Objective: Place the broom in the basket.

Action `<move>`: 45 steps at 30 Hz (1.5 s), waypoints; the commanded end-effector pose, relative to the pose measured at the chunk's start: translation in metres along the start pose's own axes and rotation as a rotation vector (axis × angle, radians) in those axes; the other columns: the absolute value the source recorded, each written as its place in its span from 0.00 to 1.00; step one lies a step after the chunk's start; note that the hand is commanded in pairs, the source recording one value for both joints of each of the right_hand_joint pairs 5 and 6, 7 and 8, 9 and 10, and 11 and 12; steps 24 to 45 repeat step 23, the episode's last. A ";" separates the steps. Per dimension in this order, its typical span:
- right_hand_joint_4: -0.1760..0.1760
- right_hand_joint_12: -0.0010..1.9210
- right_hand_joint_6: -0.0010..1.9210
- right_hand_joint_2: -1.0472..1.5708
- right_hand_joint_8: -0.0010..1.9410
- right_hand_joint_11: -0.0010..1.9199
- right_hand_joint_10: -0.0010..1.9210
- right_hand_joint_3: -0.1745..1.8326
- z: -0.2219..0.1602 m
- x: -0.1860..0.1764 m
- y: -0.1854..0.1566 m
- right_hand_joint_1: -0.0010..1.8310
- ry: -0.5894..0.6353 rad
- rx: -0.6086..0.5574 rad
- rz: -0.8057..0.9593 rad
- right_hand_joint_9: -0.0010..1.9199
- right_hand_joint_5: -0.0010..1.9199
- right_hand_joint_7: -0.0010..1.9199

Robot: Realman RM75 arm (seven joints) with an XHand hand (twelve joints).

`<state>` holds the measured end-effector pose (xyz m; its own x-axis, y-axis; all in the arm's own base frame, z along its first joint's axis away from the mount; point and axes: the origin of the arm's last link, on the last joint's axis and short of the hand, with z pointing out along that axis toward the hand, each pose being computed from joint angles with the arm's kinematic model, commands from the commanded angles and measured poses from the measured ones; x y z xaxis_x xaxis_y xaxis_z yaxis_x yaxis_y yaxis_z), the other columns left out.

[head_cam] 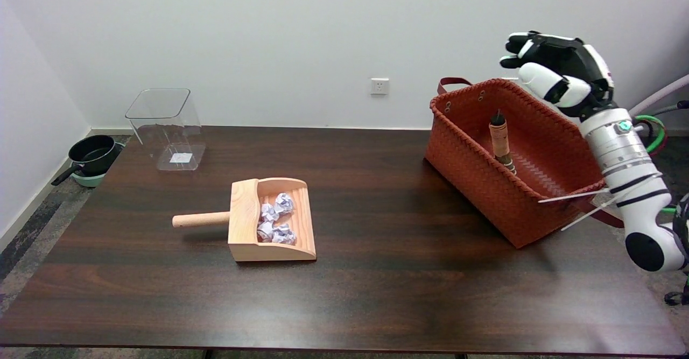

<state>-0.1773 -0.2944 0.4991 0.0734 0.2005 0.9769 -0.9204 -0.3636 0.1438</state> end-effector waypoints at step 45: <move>0.50 0.47 0.39 0.38 0.46 0.47 0.37 0.71 -0.092 -0.028 -0.039 0.66 0.088 0.110 -0.354 0.37 0.39 0.46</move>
